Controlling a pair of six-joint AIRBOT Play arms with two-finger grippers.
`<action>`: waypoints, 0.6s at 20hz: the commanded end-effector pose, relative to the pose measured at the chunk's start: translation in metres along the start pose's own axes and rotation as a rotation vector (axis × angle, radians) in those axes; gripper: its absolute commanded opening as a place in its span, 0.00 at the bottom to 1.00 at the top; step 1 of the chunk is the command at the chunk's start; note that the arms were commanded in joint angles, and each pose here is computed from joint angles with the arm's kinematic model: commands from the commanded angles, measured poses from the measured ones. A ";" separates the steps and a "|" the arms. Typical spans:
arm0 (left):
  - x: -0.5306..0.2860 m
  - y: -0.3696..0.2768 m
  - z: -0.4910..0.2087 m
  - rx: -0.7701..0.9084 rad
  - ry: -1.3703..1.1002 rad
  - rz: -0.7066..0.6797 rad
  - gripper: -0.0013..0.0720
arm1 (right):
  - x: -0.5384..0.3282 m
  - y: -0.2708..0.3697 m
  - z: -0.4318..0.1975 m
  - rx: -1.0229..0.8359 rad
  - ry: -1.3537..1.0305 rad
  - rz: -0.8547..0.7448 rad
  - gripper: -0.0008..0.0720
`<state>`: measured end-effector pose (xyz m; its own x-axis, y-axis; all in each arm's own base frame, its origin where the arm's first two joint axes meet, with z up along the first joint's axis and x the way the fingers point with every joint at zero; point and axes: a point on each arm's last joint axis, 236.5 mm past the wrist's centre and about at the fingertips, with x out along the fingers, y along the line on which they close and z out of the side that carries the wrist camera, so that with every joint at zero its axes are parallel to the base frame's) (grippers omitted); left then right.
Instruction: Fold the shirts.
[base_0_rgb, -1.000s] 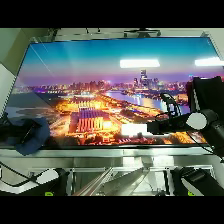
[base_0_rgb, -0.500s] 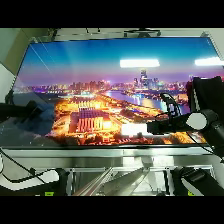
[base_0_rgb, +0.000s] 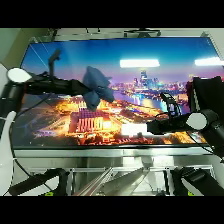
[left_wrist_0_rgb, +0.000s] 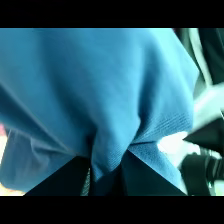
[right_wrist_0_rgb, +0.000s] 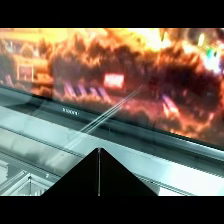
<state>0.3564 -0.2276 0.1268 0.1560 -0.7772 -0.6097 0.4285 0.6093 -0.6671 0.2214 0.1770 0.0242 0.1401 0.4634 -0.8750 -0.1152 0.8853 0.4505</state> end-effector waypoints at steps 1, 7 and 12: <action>0.070 -0.027 -0.035 0.149 0.165 0.007 0.04 | 0.000 0.001 0.005 -0.001 -0.021 0.004 0.04; 0.142 -0.001 -0.075 0.103 0.337 0.014 1.00 | 0.000 -0.002 0.003 -0.027 -0.013 -0.007 0.04; 0.077 0.051 -0.046 0.053 0.343 0.103 1.00 | -0.009 -0.028 0.022 0.009 -0.071 -0.047 0.44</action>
<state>0.3358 -0.2883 0.0263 -0.0975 -0.6501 -0.7536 0.5082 0.6185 -0.5993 0.2332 0.1632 0.0233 0.1778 0.4407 -0.8798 -0.1172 0.8972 0.4257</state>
